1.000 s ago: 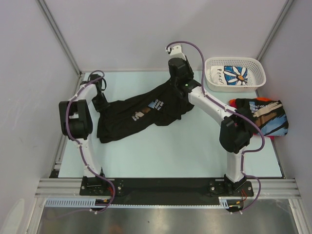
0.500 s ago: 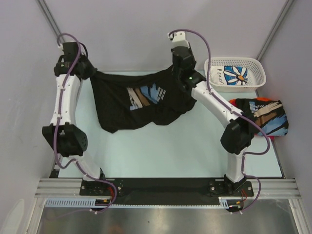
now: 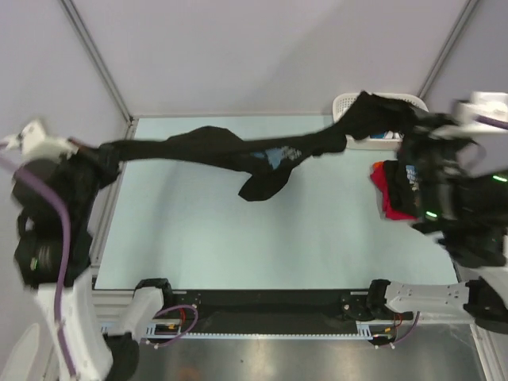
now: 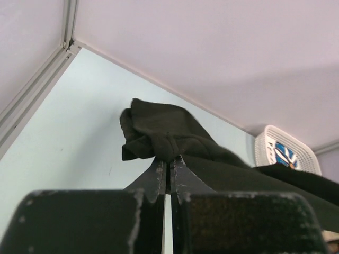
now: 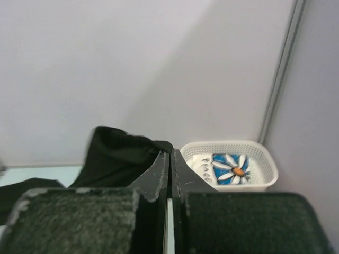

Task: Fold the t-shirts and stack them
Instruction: Flatten out the tshirt

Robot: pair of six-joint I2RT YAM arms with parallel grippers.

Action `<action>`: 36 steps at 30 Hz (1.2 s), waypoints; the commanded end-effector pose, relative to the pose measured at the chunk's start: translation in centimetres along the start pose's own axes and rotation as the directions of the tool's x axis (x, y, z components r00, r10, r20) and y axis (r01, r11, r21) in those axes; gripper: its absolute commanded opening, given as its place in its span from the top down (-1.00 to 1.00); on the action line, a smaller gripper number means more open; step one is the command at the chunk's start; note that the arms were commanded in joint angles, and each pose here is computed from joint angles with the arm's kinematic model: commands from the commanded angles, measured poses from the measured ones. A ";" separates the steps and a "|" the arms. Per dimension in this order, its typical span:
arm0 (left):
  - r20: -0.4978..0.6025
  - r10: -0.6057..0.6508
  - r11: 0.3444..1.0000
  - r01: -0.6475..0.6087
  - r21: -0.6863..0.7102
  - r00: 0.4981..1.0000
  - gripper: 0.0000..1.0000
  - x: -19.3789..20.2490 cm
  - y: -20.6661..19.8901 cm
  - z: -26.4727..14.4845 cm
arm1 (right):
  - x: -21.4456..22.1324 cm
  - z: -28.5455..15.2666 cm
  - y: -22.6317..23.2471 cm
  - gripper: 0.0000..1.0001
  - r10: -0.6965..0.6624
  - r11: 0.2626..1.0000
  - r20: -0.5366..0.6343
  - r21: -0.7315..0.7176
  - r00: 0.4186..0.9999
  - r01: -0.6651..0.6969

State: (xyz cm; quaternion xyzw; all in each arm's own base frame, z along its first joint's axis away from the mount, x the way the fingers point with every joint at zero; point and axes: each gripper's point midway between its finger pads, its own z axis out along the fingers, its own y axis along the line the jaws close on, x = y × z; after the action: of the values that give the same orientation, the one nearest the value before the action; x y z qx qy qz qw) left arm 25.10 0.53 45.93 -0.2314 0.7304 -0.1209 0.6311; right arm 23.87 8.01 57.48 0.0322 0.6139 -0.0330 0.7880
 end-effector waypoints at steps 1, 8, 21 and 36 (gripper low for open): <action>0.042 0.046 0.999 -0.046 0.016 0.998 1.00 0.2 0.9 -7.8 | 3.4 -6.8 -5.6 1.00 -0.027 0.995 -0.311 0.086 0.950 0.057; 0.059 0.105 0.993 -0.108 0.039 0.993 1.00 -0.8 0.5 -13.2 | 4.1 -9.1 1.8 1.00 -0.069 0.988 -0.291 -0.150 0.954 0.026; -0.050 0.089 0.961 -0.072 0.266 0.995 1.00 -4.8 -7.4 -4.0 | -4.8 -2.3 -5.1 1.00 -0.110 0.986 0.096 0.139 0.989 0.096; -0.351 0.135 0.964 -0.041 0.262 0.927 1.00 3.2 -8.0 13.1 | 14.3 13.1 -5.4 1.00 -0.079 0.993 -0.237 0.069 0.968 0.098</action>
State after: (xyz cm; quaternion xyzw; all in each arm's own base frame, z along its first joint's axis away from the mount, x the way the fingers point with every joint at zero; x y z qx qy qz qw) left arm 37.40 -5.50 43.01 -0.1231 0.8391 -0.2195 0.4824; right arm 33.46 -2.42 55.22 0.0741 0.6087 -0.2265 0.7568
